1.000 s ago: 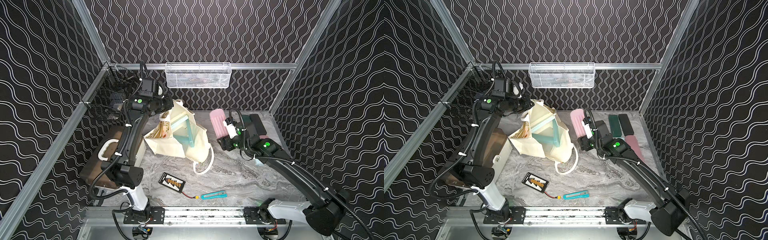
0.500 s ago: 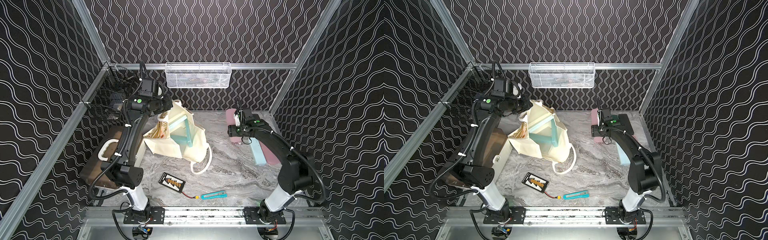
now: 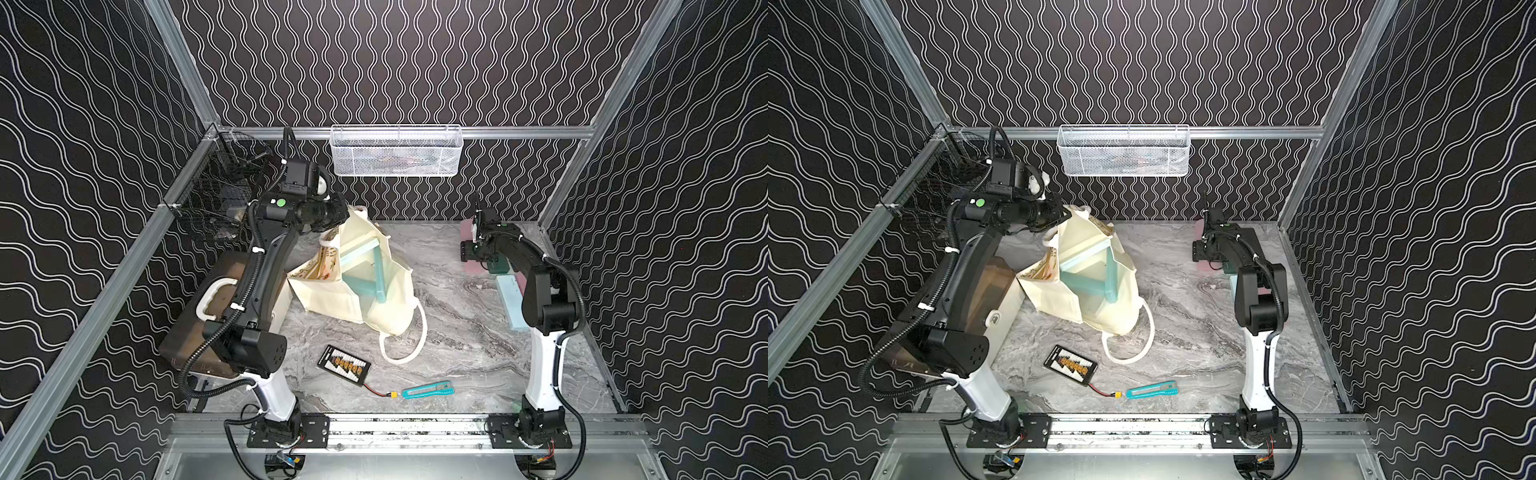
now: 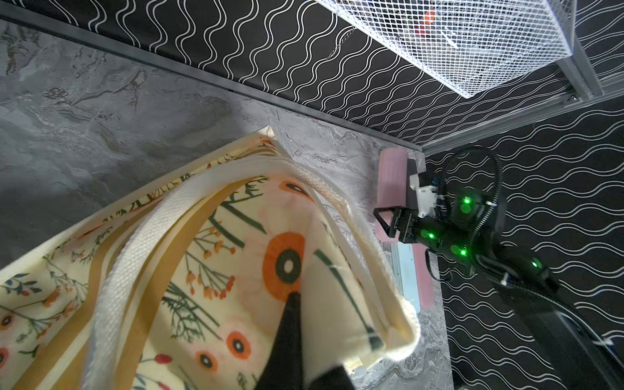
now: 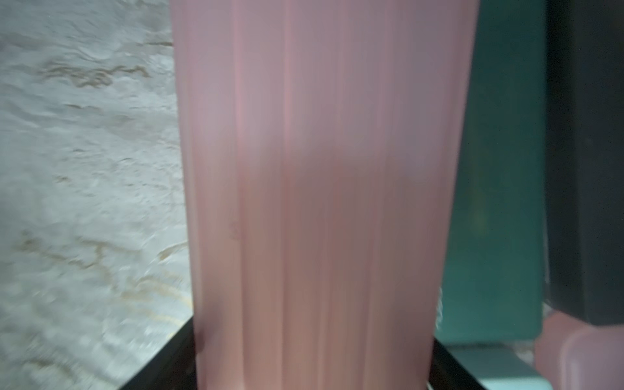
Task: Take out the pencil case from the canvas bag
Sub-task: Place the pencil case at the center of the board.
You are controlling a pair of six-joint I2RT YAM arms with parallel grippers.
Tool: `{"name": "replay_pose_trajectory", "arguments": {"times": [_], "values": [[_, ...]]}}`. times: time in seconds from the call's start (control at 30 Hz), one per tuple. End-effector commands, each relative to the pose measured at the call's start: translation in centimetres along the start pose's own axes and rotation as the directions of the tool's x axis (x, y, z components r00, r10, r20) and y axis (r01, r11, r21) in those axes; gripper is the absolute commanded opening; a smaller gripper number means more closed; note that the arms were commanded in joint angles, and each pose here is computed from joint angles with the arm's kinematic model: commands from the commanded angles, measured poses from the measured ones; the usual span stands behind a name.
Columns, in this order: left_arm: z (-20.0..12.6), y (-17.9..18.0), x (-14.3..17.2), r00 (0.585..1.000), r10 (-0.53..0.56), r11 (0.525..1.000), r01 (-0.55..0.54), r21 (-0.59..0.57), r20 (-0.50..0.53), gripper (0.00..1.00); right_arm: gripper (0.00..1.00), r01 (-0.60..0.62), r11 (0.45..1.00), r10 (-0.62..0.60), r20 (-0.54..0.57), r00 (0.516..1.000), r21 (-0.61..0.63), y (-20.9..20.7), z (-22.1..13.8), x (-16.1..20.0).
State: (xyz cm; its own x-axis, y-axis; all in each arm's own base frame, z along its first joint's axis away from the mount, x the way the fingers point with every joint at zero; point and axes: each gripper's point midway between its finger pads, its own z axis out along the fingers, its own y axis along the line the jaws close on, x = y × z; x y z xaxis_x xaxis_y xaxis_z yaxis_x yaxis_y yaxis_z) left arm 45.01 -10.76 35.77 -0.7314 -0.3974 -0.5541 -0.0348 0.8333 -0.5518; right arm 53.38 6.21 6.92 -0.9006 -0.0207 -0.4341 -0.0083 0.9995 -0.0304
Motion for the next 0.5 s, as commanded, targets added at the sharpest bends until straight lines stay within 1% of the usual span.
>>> {"name": "replay_pose_trajectory", "arguments": {"times": [0.0, 0.23, 0.47], "values": [[-1.5, -3.3, -2.4, 0.994, 0.029, 0.989, -0.043, 0.138, 0.103, 0.00, 0.56, 0.035, 0.999, -0.035, -0.022, 0.999, 0.027, -0.7, 1.0, -0.2], [-1.1, -4.2, -2.1, 0.997, 0.010, 0.979, -0.026, 0.202, 0.077, 0.00, 0.58, 0.055, 0.997, -0.053, -0.047, 0.997, 0.050, -1.6, 3.5, -0.5], [-1.1, -4.4, -2.0, 0.998, 0.020, 0.978, -0.034, 0.207, 0.067, 0.00, 0.62, 0.057, 0.997, -0.055, -0.048, 0.997, 0.050, -1.6, 4.6, -0.7]]}}
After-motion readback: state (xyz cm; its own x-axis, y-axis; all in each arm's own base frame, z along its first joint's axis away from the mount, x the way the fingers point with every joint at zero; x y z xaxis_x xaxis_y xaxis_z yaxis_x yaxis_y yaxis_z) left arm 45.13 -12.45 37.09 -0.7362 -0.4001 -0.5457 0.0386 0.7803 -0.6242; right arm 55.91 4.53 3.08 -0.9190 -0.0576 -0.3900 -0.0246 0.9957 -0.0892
